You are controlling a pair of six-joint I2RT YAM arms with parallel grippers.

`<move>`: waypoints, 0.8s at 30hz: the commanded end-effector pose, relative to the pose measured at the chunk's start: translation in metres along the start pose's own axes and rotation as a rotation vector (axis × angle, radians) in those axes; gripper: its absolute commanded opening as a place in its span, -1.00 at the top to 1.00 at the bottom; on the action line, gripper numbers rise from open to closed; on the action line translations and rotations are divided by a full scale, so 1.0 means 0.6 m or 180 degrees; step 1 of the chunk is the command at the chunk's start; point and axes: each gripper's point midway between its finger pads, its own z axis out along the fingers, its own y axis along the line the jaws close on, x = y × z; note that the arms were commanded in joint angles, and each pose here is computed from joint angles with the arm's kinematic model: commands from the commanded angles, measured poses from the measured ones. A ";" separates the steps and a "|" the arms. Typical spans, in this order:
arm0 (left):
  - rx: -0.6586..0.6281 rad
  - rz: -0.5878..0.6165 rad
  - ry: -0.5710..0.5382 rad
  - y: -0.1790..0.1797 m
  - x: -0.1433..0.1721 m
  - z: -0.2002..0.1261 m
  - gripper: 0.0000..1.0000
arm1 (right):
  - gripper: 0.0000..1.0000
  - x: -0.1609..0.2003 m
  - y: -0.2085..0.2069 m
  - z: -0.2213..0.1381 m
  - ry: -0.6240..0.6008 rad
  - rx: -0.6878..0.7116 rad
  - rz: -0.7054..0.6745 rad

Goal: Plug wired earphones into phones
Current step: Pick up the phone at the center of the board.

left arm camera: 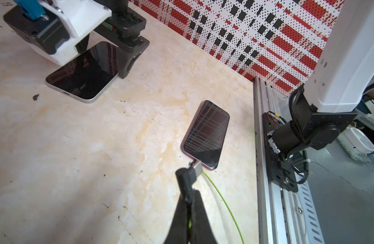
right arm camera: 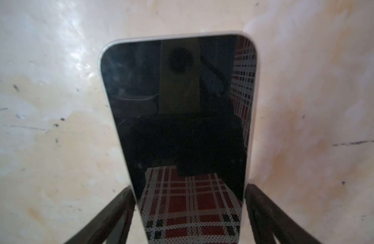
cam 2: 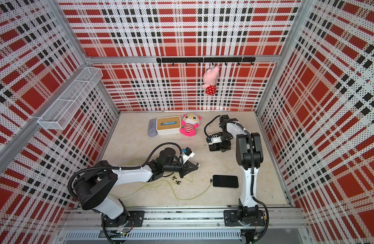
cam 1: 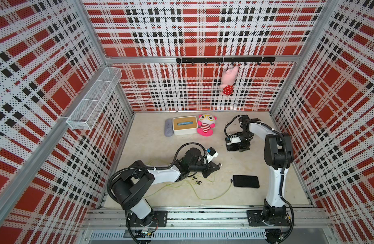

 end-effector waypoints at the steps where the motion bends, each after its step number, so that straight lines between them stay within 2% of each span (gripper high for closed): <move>1: 0.0006 0.0126 -0.0082 -0.010 -0.011 -0.010 1.00 | -0.69 0.005 0.083 0.069 0.0057 -0.0524 0.0026; 14: -0.0055 0.0248 -0.0228 -0.019 -0.023 -0.043 1.00 | -0.68 -0.047 0.151 0.038 -0.0007 -0.0645 0.0102; 21: -0.0113 0.0260 -0.0235 -0.014 -0.020 -0.046 1.00 | -0.98 -0.052 0.135 0.054 0.0000 -0.0612 0.0293; 24: -0.0113 0.0251 -0.0218 -0.011 -0.018 -0.043 1.00 | -1.00 -0.049 0.124 0.065 0.0045 -0.0556 0.0323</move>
